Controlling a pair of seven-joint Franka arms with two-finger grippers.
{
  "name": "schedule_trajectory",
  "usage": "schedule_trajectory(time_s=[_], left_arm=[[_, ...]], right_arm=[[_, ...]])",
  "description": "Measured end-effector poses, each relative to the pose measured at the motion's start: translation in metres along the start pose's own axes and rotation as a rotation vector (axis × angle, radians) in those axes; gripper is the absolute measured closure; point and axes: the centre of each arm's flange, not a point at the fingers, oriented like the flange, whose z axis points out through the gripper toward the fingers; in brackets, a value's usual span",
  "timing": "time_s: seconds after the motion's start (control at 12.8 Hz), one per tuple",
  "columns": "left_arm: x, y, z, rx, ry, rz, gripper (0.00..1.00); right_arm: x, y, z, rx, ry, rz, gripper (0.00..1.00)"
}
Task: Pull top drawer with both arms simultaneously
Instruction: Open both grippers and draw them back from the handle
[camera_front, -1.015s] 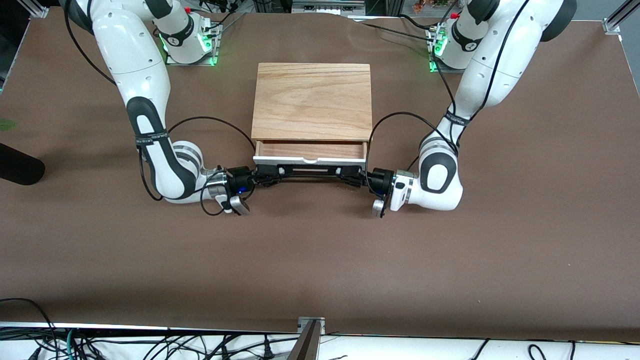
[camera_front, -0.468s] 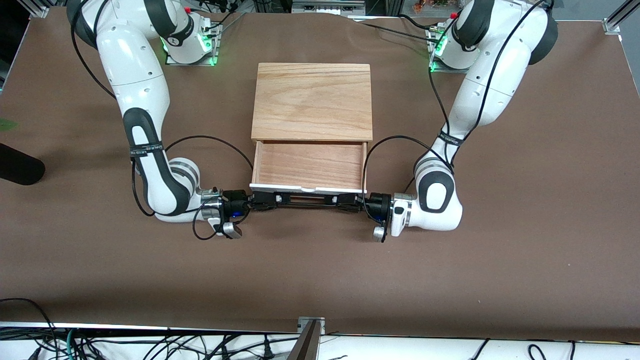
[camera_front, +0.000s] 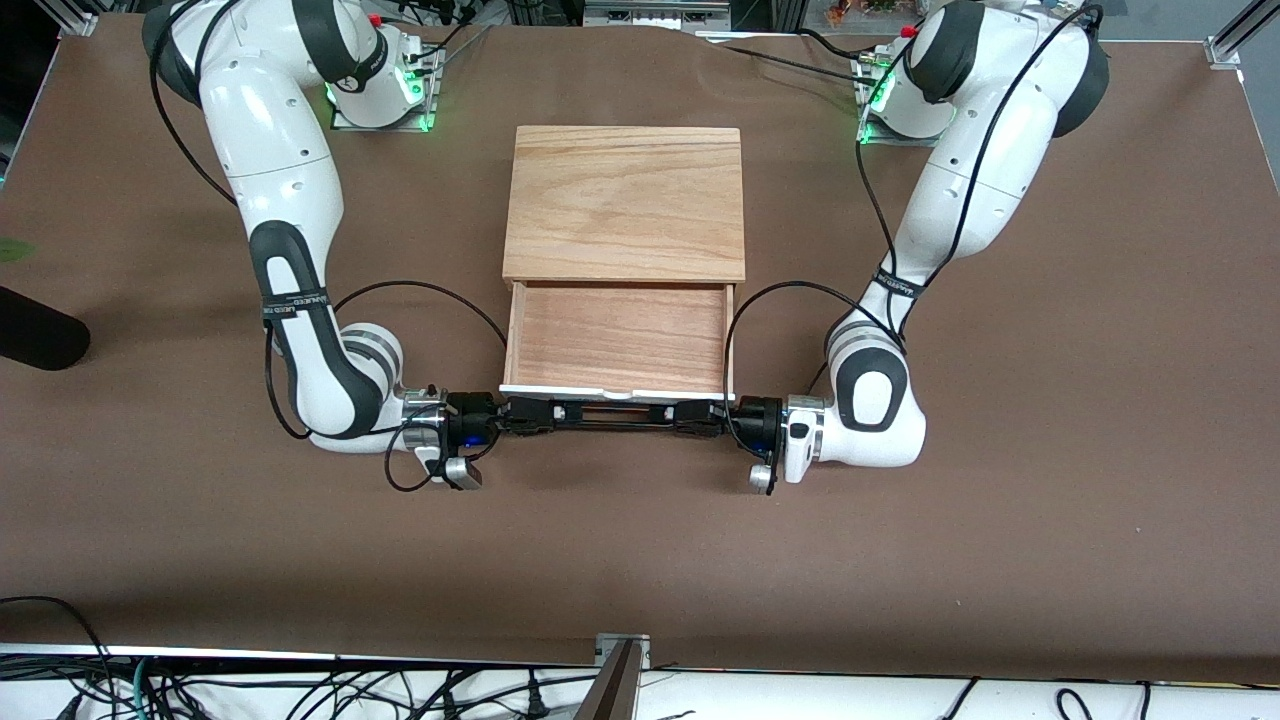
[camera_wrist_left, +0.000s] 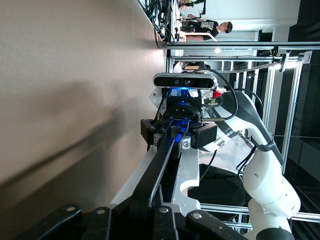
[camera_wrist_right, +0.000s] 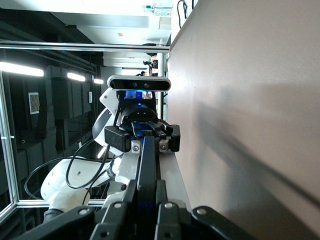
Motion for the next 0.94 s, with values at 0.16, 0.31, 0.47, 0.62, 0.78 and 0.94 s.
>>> schedule_trajectory(time_s=[0.16,0.31,0.47,0.62,0.78,0.94], left_arm=[[-0.001,-0.003,0.001,0.004,0.001,0.000,0.80],[-0.005,-0.011,0.007,0.012,-0.004,-0.006,0.58],[-0.006,-0.017,0.008,0.019,-0.008,-0.005,0.35],[-0.009,-0.018,0.011,0.032,-0.027,0.004,0.13],[-0.008,-0.016,0.009,0.039,-0.032,0.011,0.00],[-0.005,-0.009,0.006,0.062,-0.044,0.020,0.00]], right_arm=[[0.007,-0.004,-0.003,-0.005,0.039,-0.001,0.75],[0.024,-0.018,-0.016,0.003,0.085,-0.014,0.53],[0.028,-0.023,-0.021,0.006,0.093,-0.017,0.28],[0.029,-0.023,-0.021,0.006,0.094,-0.013,0.07],[0.033,-0.025,-0.030,-0.011,0.106,-0.023,0.00],[0.042,-0.027,-0.055,-0.071,0.119,-0.049,0.00]])
